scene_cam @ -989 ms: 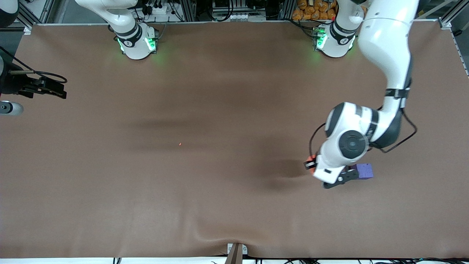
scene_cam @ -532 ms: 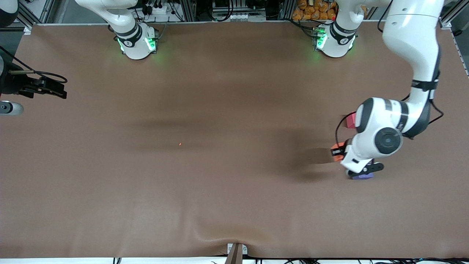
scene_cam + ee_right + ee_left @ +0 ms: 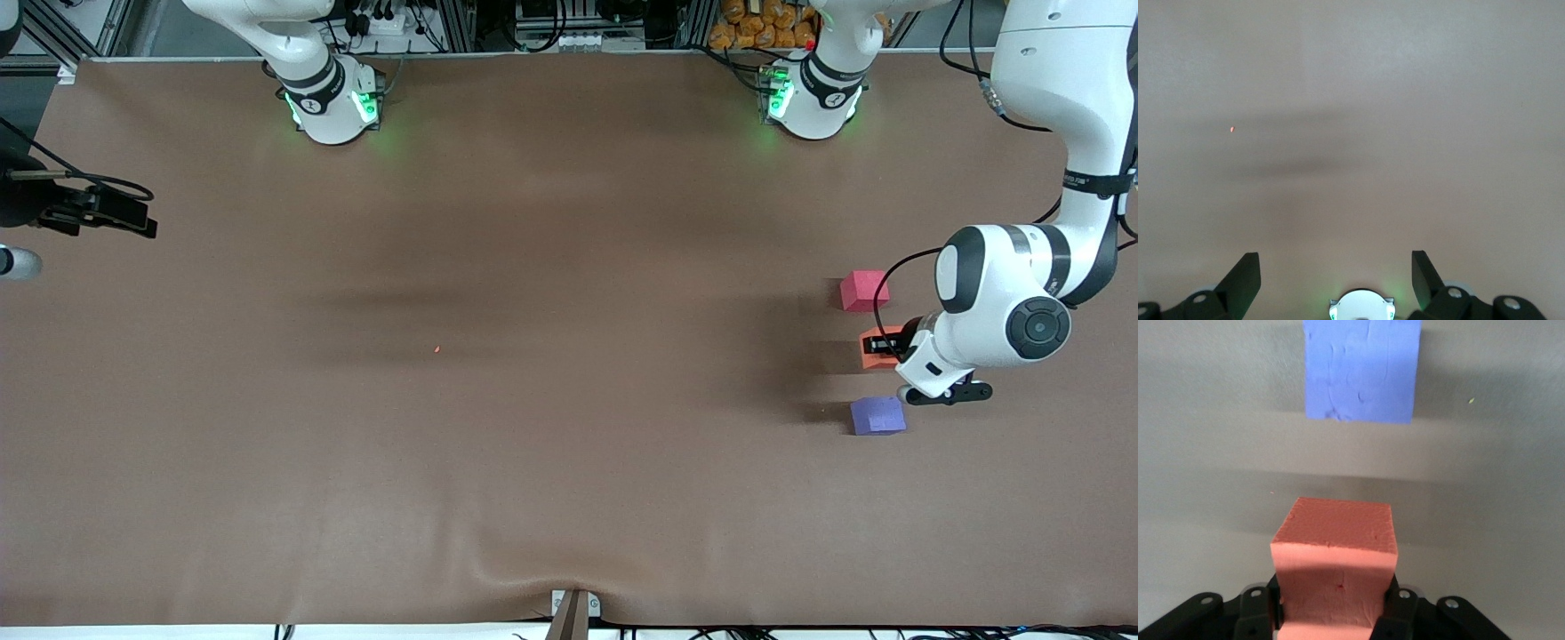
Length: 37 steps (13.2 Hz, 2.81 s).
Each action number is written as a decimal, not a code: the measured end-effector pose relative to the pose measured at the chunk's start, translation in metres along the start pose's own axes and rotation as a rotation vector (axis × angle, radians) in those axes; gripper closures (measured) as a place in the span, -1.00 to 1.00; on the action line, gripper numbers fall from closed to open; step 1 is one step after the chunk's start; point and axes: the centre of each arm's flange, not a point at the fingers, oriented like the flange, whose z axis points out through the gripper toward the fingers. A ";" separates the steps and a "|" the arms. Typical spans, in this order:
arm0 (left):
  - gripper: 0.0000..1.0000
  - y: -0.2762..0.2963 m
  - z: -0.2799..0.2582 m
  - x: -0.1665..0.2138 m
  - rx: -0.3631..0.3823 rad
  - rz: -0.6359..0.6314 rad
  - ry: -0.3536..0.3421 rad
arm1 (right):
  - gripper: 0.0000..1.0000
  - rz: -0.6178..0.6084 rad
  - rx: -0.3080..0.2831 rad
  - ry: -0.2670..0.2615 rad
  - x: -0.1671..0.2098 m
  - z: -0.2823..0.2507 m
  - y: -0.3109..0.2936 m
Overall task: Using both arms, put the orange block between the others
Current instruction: 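Lower the orange cube between the pink and blue cubes, then open the left gripper and lift it away from the cubes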
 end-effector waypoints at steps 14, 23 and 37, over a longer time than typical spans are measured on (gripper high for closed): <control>-0.07 -0.006 0.050 0.007 -0.021 -0.010 0.043 | -1.00 0.025 0.005 0.001 -0.005 -0.009 0.014; -0.97 0.011 0.012 0.012 -0.030 0.017 0.119 | -1.00 0.024 0.005 0.001 -0.005 -0.009 0.014; -1.00 0.076 -0.325 -0.118 -0.014 0.127 0.136 | -1.00 0.024 0.005 0.001 -0.006 -0.010 0.014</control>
